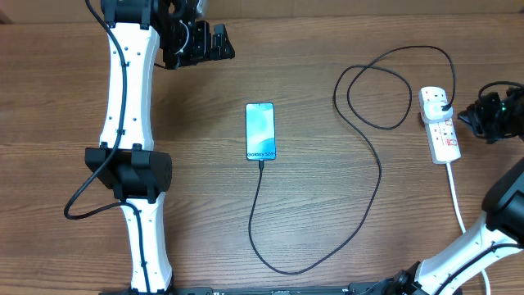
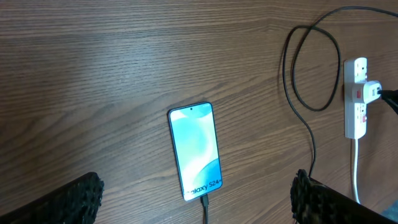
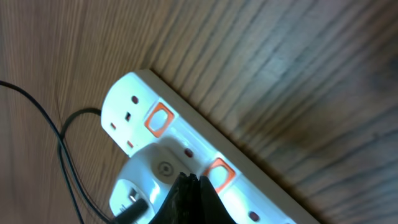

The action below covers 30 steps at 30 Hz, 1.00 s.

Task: Plug charger to phone and switch on socket

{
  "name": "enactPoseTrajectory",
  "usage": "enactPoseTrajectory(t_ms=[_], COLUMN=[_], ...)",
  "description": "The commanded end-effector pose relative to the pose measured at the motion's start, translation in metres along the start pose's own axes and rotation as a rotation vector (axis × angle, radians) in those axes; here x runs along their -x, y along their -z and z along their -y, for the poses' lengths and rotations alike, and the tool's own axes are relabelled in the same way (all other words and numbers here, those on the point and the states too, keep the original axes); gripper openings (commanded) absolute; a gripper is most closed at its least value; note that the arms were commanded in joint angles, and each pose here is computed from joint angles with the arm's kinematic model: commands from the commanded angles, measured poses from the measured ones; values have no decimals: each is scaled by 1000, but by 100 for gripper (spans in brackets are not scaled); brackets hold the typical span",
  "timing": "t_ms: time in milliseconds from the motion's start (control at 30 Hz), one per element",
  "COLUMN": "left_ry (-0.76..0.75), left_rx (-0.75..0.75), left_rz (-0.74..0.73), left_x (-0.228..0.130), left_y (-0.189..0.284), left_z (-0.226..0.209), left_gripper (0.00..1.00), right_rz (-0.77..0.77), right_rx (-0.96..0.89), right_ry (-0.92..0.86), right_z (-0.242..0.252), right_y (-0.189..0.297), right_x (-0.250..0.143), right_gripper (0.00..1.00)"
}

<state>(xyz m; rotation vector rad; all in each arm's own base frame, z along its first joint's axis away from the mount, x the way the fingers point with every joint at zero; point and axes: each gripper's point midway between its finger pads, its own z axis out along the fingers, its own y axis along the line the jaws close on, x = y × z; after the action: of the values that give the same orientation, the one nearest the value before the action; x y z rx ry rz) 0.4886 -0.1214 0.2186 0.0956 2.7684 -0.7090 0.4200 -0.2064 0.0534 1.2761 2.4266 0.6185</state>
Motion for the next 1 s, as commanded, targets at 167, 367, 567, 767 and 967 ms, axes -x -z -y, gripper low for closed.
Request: enactPoseTrajectory(t_ms=[167,367,567,767,967], left_ry=[-33,-33,-32,-32,-32], left_rx=[5,5,5,5,5], left_rz=[35,34,33,33,33], left_x=[2,2,2,2,2], left_y=[14,14,14,14,14], left_z=[9,9,8,8,8], left_gripper=[100,100,100,100,99], right_rz=[1,5,-46,-46,-55], right_rx=[-14,-32,-26,-47,-46], right_ry=[-2,-12,-17,-1,12], right_z=[-2,2,4,2,-3], right_y=[-6,-8,-26,-30,-33], right_x=[-3,-2,-12,-15,-19], right_gripper=[4,4,4,4,4])
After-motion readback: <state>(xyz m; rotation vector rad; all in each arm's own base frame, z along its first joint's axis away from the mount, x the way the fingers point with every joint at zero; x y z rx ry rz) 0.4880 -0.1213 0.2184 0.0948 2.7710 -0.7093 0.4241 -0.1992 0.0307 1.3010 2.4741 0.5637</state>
